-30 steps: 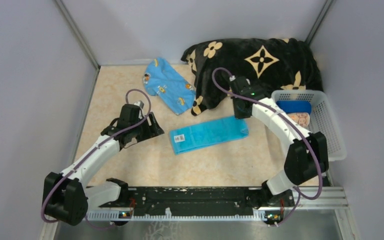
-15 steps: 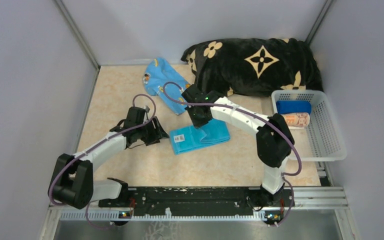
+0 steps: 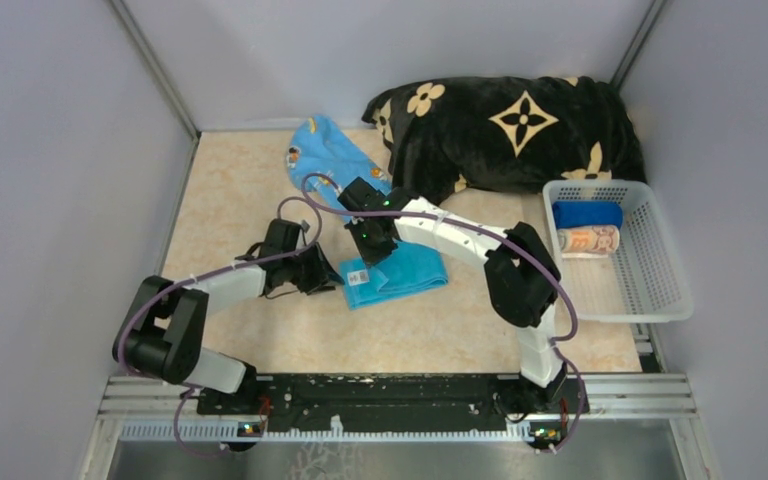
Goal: Roll the towels
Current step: Fold the towel at the center of the board.
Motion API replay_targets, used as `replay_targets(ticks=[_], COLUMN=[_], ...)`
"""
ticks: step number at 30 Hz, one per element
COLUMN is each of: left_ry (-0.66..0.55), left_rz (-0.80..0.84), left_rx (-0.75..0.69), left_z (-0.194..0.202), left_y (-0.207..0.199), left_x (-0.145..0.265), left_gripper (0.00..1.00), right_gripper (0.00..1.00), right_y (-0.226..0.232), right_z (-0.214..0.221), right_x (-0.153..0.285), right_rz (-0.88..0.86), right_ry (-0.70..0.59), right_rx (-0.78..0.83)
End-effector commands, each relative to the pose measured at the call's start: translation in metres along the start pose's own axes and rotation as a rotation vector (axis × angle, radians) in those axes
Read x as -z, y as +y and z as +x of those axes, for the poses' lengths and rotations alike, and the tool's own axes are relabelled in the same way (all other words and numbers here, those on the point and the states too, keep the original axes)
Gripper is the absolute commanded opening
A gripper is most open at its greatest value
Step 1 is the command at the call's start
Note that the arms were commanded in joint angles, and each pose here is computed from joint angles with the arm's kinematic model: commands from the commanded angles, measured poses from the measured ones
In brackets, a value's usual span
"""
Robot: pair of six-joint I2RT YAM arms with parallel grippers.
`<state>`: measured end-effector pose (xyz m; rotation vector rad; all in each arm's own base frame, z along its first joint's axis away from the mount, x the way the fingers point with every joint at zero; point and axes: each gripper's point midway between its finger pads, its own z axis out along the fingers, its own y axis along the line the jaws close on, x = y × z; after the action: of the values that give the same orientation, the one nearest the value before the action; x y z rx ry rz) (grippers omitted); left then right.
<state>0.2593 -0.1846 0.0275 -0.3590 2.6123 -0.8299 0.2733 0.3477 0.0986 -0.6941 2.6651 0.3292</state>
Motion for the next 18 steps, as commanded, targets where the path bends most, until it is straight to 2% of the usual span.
replay_targets(ticks=[1,18], left_ry=[0.004,0.038], left_rz=[0.031,0.014], left_rx=[0.004,0.001], left_z=[0.004,0.023], left_y=[-0.004,-0.003], left_x=[-0.008,-0.021], left_gripper=[0.37,0.26], right_gripper=[0.0,0.0], right_y=[0.025,0.047], right_z=[-0.012,-0.003], right_x=[0.0,-0.036], right_rz=[-0.066,-0.154], right_ry=[-0.03,0.016], right_rx=[-0.003,-0.032])
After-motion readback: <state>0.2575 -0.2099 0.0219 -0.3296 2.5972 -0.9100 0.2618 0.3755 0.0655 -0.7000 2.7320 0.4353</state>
